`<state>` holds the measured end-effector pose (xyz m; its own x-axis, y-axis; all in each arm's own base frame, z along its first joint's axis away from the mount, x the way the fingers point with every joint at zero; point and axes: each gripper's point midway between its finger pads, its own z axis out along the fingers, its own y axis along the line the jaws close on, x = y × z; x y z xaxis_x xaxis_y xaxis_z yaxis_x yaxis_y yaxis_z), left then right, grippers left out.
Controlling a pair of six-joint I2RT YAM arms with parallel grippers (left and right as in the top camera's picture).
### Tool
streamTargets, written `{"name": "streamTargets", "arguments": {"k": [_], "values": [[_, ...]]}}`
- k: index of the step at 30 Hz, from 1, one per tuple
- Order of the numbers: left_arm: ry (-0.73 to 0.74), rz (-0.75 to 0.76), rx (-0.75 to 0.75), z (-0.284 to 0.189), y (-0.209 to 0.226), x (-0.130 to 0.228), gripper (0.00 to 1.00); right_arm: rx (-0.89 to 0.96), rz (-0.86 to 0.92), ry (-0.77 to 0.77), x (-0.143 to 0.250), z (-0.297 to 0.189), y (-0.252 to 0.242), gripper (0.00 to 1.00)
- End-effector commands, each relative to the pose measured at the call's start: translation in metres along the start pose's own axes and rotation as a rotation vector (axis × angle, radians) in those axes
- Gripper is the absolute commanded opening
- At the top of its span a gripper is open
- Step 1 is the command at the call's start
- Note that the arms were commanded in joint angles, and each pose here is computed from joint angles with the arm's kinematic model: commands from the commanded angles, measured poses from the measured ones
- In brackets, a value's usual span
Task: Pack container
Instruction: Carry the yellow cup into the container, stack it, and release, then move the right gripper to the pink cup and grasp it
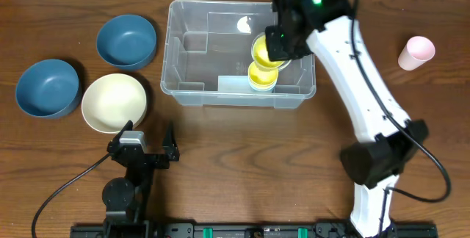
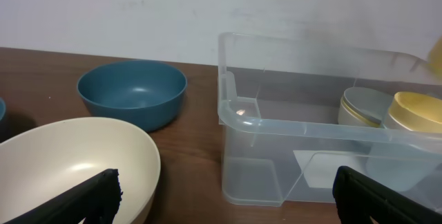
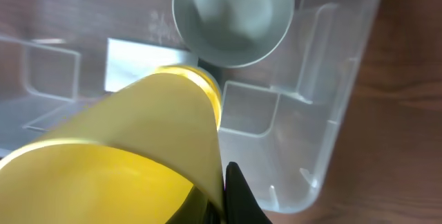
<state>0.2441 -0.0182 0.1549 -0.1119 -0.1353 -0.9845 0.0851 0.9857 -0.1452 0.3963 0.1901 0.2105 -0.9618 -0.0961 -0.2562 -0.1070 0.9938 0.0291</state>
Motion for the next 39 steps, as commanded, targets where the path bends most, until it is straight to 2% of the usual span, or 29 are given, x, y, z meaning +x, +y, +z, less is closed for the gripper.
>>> {"name": "streamTargets", "arguments": {"k": [1,7,8,9,11,13,21,26,33,39], "values": [[0.046,0.008,-0.005,0.001,0.002,0.016,0.98,0.028,0.005,0.048,0.007,0.018,0.006,0.01],[0.046,0.009,-0.004,0.001,0.002,0.016,0.98,0.035,-0.004,0.07,0.009,0.026,0.009,0.02],[0.046,0.009,-0.004,0.001,0.002,0.016,0.98,0.035,-0.004,0.071,0.01,0.026,0.009,0.11],[0.046,0.008,-0.005,0.001,0.002,0.016,0.98,0.035,-0.004,0.071,0.01,0.026,0.009,0.29],[0.046,0.008,-0.005,0.001,0.002,0.016,0.98,0.035,-0.004,0.071,0.01,0.026,0.009,0.57],[0.046,0.008,-0.005,0.001,0.002,0.016,0.98,0.036,-0.005,0.071,0.01,0.026,0.008,0.71],[0.046,0.008,-0.005,0.001,0.002,0.016,0.98,0.032,0.016,0.05,0.003,0.018,0.001,0.69],[0.046,0.008,-0.005,0.001,0.002,0.016,0.98,0.058,0.105,0.006,-0.014,0.0,-0.039,0.73],[0.046,0.009,-0.004,0.001,0.002,0.016,0.98,0.136,0.404,0.006,-0.026,-0.004,-0.174,0.73],[0.046,0.008,-0.005,0.001,0.002,0.016,0.98,0.143,0.677,-0.045,-0.019,-0.011,-0.281,0.68]]}}
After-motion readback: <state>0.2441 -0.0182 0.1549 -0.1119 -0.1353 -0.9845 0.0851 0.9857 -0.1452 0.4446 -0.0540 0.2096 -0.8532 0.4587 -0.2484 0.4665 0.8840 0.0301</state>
